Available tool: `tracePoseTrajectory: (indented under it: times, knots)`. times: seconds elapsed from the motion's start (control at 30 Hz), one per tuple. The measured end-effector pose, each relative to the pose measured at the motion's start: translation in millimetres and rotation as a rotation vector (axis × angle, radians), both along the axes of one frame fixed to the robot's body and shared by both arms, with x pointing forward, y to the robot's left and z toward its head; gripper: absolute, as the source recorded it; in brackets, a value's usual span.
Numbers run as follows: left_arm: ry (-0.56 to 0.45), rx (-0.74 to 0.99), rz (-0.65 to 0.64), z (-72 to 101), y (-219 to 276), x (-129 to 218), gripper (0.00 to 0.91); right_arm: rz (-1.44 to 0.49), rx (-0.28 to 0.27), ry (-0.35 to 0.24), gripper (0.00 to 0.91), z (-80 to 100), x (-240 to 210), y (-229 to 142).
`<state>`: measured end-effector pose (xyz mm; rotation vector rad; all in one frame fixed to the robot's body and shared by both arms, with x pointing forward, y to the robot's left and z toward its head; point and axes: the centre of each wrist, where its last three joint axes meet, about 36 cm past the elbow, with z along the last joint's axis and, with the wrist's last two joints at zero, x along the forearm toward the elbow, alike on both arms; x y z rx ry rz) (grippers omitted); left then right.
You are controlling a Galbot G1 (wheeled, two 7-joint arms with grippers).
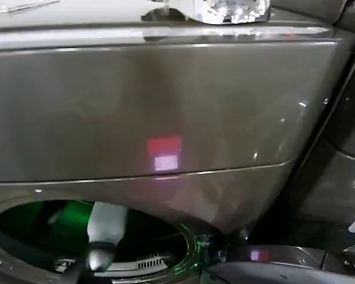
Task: Grasp the clothes from the dryer.
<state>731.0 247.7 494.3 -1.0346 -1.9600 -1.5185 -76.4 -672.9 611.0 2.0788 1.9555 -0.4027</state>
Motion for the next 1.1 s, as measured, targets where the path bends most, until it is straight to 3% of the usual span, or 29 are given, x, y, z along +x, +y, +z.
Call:
tracePoseTrajectory:
  times: [0.33, 0.73, 1.1]
  knots:
    - [0.069, -0.003, -0.069, -14.2, 10.5, 2.1, 0.907, 0.006, 0.003, 0.014, 0.907, -9.3, 5.1, 0.8]
    - [-0.125, 0.015, -0.001, -24.0, 10.5, 9.6, 0.907, 0.012, 0.013, 0.025, 0.907, -21.0, 10.8, 0.6]
    - [-0.108, -0.031, -0.028, -65.5, 10.9, 3.1, 0.907, 0.022, 0.021, 0.038, 0.907, -31.5, 19.0, -0.6]
